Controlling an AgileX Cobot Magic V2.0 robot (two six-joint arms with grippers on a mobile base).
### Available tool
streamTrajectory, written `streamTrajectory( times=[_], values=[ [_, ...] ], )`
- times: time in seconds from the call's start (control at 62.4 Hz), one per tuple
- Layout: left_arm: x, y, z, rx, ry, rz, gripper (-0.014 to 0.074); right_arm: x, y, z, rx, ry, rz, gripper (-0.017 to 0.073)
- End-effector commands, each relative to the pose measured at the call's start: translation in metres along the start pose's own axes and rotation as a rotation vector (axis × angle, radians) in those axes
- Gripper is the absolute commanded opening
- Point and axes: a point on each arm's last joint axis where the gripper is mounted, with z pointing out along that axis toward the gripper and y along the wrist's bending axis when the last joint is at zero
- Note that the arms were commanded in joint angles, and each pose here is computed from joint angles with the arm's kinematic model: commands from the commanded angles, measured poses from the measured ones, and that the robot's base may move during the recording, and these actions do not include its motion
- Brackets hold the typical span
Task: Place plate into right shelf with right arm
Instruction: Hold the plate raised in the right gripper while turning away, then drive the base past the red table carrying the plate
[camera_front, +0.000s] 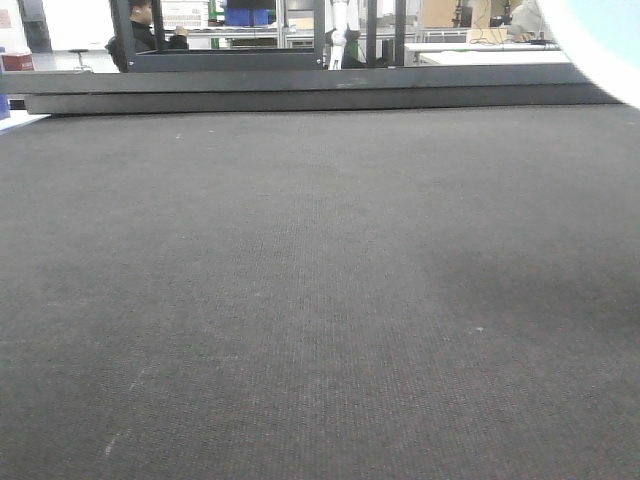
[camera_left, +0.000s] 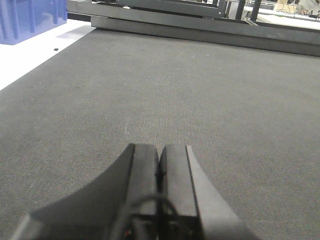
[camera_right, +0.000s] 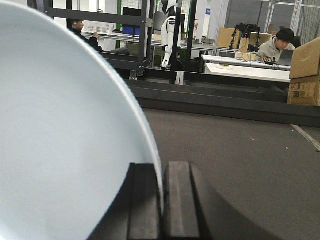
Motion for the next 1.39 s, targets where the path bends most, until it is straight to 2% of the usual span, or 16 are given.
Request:
streamTrajectory(
  times=[0.0,1.378],
  values=[
    [-0.0052,0.0011,-0.0008,-0.012,-0.089,-0.015,-0.0128,-0.0183,-0.0014,-0.0006,0.015,-0.116,-0.01,0.0054],
    [-0.0052,0.0011,-0.0008,-0.012,-0.089,-0.015,-0.0128,-0.0183,-0.0014,-0.0006,0.015,-0.116,-0.01,0.0054]
  ],
)
